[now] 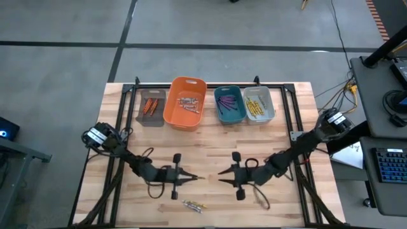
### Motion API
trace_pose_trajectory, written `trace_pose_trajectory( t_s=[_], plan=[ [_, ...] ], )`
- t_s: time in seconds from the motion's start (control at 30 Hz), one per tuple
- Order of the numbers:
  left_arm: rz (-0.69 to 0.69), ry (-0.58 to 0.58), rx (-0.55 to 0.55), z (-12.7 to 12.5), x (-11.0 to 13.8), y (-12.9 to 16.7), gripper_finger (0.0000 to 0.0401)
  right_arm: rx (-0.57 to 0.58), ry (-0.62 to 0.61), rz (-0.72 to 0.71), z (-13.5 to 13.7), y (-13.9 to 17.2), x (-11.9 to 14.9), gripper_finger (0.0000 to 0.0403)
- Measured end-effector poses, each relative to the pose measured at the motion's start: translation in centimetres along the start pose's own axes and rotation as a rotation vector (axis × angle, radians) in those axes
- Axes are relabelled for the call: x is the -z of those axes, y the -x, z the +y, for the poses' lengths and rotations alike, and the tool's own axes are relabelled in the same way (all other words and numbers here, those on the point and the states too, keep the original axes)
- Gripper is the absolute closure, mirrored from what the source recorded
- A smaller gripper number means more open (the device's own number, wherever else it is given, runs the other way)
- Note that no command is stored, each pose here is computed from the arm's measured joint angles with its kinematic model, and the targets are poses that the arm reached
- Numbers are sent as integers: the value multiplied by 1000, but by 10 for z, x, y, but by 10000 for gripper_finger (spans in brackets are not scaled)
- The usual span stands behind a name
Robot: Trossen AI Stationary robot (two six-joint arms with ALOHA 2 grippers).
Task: Sort crayons
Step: Put the yellow crayon into the white bin
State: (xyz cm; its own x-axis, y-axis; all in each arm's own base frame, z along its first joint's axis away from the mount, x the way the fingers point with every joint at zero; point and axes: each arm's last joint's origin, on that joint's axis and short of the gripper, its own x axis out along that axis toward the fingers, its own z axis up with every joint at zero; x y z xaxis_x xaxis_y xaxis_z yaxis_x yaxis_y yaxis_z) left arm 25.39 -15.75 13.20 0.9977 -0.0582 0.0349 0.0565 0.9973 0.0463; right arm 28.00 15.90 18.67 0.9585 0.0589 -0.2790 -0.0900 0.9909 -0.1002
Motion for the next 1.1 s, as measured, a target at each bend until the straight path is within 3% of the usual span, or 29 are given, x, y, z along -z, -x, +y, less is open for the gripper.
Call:
trace_pose_trajectory(
  t_s=[0.17, 0.3, 0.47, 0.77, 1.1],
  plan=[
    [-150, -22, -12, -1, -19, -4, 400, 52, 9, -338, -9, -9, -3, 305],
    [-181, -51, -24, -5, -28, -13, 400, 93, 14, -467, -9, -23, -6, 305],
    [-197, -56, -79, -4, -33, -17, 400, 28, 77, -500, -1, -39, -13, 305],
    [-199, -46, -112, -2, -33, -17, 401, 48, 40, -530, -1, -52, -33, 305],
    [-193, -2, -161, 0, -34, -16, 401, 40, 99, -476, 6, -53, -30, 305]
  ],
)
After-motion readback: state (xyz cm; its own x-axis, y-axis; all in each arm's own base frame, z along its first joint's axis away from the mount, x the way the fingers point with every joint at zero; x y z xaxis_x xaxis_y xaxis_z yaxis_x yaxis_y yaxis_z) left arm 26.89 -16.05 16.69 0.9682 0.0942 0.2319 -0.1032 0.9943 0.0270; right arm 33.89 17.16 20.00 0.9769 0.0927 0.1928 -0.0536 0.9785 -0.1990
